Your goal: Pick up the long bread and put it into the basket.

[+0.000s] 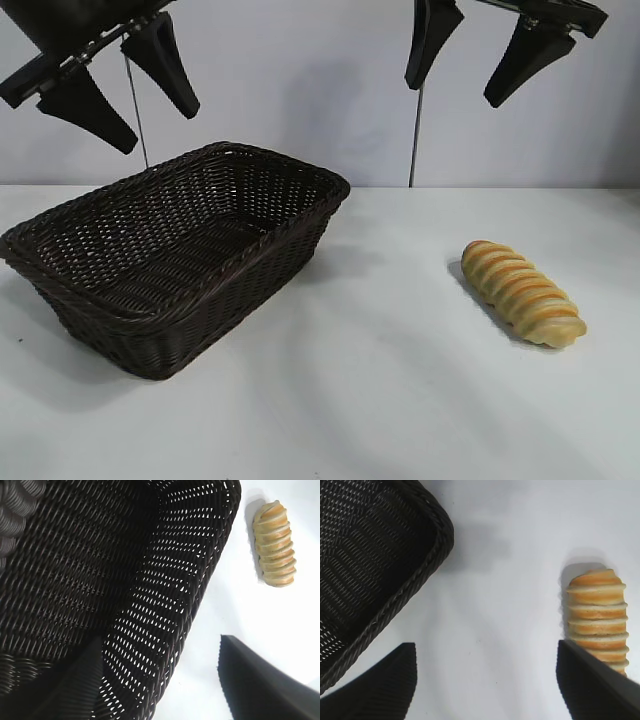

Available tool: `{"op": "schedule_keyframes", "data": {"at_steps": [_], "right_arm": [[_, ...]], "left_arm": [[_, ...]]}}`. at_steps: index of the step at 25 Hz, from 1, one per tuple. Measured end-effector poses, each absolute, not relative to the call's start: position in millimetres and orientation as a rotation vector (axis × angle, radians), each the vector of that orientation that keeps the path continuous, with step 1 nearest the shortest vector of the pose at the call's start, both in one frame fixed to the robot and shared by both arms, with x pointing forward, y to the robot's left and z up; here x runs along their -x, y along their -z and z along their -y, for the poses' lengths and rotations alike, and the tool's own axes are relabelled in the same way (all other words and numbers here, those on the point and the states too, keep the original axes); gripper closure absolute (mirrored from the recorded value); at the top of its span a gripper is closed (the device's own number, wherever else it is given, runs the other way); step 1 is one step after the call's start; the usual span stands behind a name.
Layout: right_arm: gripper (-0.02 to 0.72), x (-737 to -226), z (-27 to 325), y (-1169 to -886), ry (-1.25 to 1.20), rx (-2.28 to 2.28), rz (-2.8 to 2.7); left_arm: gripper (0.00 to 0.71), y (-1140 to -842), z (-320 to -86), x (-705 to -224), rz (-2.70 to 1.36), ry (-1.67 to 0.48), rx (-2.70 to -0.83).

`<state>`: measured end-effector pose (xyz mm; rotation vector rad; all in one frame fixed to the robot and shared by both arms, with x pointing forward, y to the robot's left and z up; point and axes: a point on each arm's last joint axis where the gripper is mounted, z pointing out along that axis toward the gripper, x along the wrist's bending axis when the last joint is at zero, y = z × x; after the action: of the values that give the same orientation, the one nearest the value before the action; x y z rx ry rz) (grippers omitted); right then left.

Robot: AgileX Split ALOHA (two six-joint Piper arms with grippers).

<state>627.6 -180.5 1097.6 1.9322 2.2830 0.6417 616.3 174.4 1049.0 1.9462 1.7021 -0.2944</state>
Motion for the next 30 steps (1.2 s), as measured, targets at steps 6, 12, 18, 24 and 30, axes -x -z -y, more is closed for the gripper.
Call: {"op": "schedule_keyframes", "data": {"at_steps": [6,12,18,24,30], "right_arm": [[0.146,-628,181,-1098,-0.643,-1.932,-2.282],[0.146,-628,181,-1098,-0.643,-1.932,-2.282],[0.146,-628,181,-1098,-0.643,-1.932,-2.282],[0.146,-628,181,-1098,-0.643,-1.932,-2.282],[0.146,-628,181,-1098,-0.643,-1.932,-2.282]], "left_arm": [[0.226,-1049,-175,-615,-1.769,0.335,-1.909],[0.226,-1047,-176,-608,-1.850,0.407,-1.915],[0.228,-1053,-178,-599,-1.865,0.418,-1.921],[0.230,-1062,-185,-574,-1.912,0.377,-1.846],[0.230,-1048,-198,-541,-2.063,0.316,-1.695]]}}
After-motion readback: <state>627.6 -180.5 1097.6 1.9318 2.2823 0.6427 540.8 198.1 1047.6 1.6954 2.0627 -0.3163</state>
